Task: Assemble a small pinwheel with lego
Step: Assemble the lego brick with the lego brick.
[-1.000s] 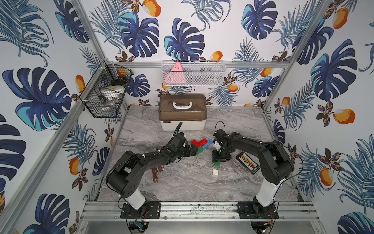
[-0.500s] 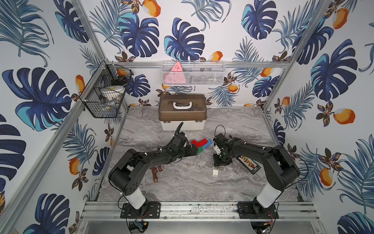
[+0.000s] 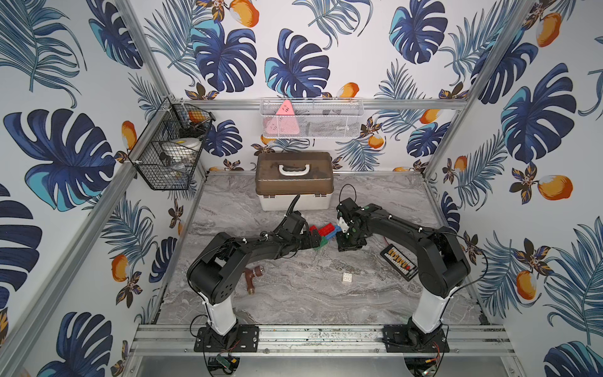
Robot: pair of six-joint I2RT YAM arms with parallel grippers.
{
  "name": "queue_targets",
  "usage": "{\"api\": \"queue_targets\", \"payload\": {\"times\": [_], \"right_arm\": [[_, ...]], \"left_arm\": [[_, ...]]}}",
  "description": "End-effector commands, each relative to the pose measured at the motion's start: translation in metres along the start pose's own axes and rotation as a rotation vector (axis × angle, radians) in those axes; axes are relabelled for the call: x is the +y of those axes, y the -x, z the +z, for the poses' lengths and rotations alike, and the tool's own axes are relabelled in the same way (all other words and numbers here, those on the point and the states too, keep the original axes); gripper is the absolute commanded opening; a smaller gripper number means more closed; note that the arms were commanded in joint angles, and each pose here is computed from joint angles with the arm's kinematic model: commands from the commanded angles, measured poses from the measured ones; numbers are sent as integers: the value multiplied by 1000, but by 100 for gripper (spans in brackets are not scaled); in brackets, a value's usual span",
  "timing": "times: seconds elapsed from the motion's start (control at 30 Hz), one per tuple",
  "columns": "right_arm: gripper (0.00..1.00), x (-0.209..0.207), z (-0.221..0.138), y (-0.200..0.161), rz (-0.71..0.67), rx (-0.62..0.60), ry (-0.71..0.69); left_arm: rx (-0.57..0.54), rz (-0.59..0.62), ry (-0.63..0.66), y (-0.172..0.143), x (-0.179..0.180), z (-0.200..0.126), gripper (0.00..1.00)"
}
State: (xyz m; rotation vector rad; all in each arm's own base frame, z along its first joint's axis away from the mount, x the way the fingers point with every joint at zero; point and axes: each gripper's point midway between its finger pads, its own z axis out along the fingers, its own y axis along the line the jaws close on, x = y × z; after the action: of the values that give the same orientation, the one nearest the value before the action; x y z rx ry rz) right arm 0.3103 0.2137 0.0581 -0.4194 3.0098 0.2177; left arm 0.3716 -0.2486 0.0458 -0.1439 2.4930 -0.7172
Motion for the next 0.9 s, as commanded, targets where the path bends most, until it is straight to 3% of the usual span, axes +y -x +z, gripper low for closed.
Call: {"api": "queue_targets", "payload": {"times": [0.0, 0.17, 0.87], "right_arm": [[31, 1, 0, -2, -60, 77, -14], [31, 1, -4, 10, -120, 87, -35], [30, 19, 22, 17, -217, 149, -41]], "left_arm": [[-74, 4, -37, 16, -9, 0, 99], [-107, -20, -104, 21, -19, 3, 99], [-116, -30, -133, 14, -14, 17, 99]]}}
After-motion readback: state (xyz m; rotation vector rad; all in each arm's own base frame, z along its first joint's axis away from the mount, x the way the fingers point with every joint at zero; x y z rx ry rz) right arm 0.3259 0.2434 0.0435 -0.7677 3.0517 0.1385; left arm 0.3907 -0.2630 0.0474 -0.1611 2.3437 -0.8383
